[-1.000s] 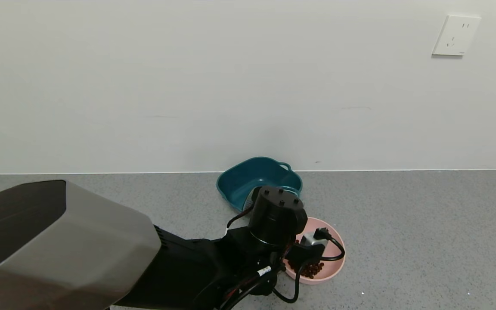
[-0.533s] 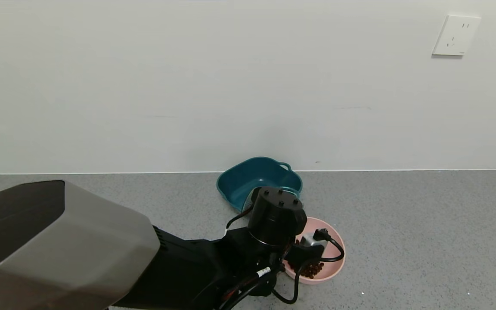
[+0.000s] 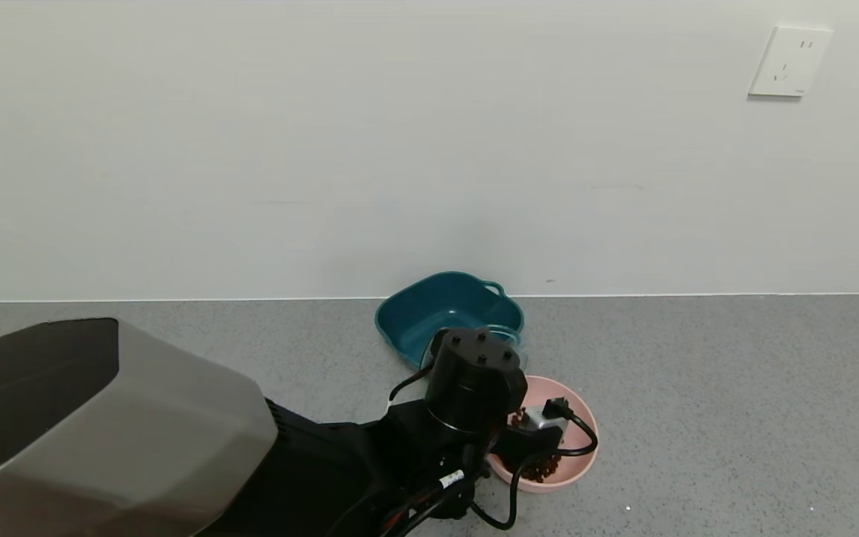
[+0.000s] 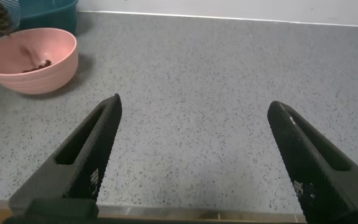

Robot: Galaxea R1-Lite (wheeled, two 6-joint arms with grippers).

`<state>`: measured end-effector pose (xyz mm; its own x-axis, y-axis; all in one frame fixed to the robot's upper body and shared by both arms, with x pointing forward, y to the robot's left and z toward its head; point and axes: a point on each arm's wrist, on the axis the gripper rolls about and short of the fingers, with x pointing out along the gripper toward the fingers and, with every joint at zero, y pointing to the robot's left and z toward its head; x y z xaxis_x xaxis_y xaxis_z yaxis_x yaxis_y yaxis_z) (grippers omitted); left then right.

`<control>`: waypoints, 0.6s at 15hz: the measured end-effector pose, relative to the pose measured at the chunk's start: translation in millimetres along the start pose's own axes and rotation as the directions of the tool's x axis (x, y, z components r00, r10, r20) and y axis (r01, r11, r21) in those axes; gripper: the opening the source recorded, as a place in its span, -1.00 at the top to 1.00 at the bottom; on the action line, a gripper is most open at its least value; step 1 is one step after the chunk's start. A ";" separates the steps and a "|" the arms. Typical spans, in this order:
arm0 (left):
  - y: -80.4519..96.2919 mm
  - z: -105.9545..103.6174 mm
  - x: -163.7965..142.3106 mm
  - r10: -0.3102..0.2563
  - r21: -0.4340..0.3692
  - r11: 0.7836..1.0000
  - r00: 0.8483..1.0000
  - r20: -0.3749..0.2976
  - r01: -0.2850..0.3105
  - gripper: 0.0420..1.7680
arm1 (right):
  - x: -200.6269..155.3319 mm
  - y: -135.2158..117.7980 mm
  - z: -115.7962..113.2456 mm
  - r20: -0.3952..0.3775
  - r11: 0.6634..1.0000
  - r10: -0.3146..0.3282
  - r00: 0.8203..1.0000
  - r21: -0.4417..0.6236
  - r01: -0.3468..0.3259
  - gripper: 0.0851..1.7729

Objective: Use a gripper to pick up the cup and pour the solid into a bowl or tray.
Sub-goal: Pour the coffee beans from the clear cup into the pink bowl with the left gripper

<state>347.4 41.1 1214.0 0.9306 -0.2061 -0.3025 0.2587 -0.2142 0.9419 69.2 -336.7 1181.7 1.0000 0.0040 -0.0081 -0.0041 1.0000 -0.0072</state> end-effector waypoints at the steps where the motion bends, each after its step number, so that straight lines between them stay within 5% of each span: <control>1: -2.2 -1.2 0.7 -0.009 -0.014 1.000 0.999 0.031 0.009 -0.50 | 0.0 0.0 0.0 0.000 1.000 0.000 1.000 0.000 0.000 -0.93; 6: 0.2 -9.2 -3.1 -0.011 -0.150 0.989 0.998 0.066 0.020 -0.50 | 0.0 0.0 0.0 0.000 1.000 0.000 1.000 0.000 0.000 -0.93; 9: 0.5 -13.2 -12.3 -0.014 -0.289 0.957 0.997 0.074 0.034 -0.50 | 0.0 0.0 0.0 0.000 1.000 0.000 1.000 0.000 0.000 -0.93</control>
<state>339.5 56.1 1220.1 0.9053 -0.2732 -0.3252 0.3544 0.0638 0.9329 69.2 -336.6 1181.7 1.0000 0.0040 -0.0085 -0.0041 1.0000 -0.0072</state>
